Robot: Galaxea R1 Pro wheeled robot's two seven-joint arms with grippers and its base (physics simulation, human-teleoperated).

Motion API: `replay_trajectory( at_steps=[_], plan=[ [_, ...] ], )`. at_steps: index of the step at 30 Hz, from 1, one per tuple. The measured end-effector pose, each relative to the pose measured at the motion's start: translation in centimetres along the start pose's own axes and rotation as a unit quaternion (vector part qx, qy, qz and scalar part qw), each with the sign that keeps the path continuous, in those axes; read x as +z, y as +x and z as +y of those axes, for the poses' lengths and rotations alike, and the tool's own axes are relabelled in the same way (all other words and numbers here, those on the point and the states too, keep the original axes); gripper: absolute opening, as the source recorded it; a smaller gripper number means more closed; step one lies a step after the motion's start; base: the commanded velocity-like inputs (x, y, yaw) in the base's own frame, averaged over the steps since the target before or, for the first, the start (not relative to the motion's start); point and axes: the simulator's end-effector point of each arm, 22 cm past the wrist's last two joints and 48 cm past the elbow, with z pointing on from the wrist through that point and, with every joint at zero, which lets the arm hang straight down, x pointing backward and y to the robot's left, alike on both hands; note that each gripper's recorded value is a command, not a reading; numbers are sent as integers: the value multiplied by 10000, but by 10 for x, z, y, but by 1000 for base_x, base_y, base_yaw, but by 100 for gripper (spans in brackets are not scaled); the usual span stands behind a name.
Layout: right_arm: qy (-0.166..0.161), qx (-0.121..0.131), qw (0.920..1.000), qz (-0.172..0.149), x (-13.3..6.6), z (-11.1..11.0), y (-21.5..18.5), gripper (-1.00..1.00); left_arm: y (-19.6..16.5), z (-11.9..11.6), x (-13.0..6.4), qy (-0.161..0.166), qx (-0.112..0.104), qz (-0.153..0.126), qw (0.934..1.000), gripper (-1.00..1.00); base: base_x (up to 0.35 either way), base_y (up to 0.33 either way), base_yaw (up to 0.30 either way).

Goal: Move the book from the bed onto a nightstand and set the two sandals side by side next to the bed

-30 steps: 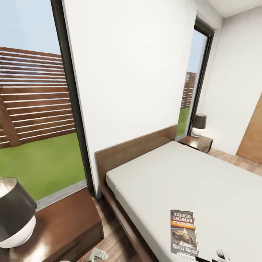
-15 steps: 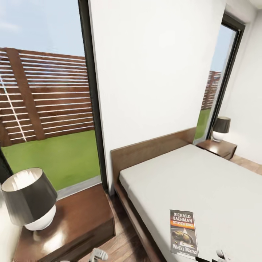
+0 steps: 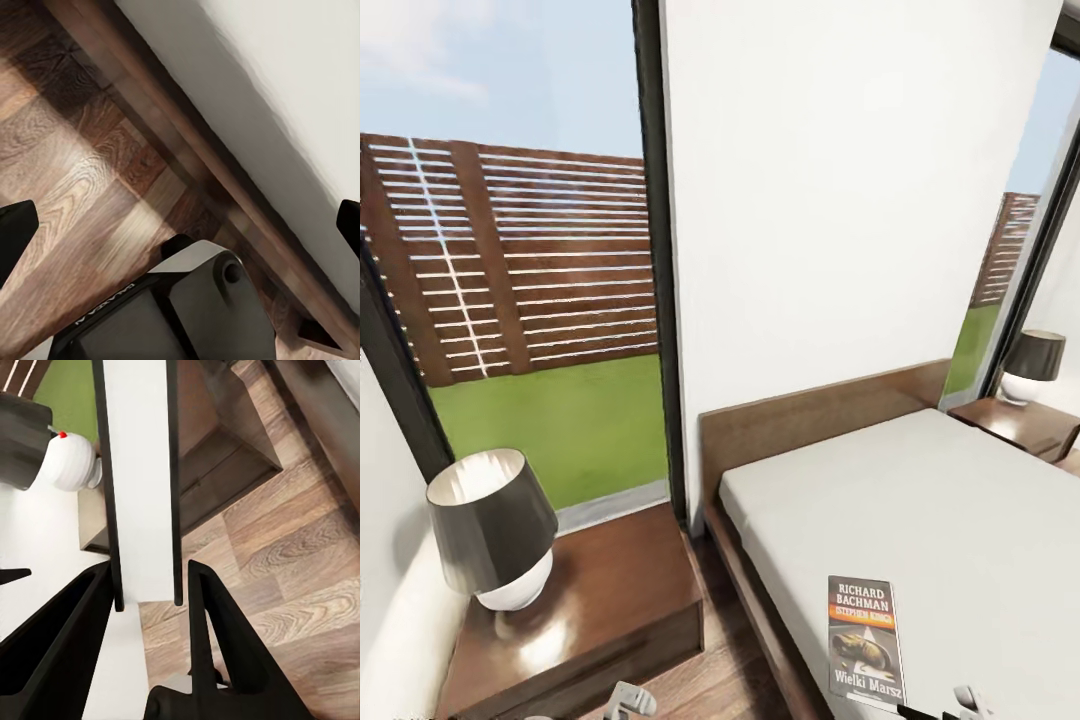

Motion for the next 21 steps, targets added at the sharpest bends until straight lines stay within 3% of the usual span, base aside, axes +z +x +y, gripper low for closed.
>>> replay_trajectory(
  at_steps=[7,21],
  plan=[
    [-5,1,10000,1,0,0,0,-100,0,0,0,2,0,-1,10000,100,0,0,142],
    [-2,-3,10000,11,0,0,1,-100,0,0,0,2,3,3,10000,100,0,0,260]
  ],
)
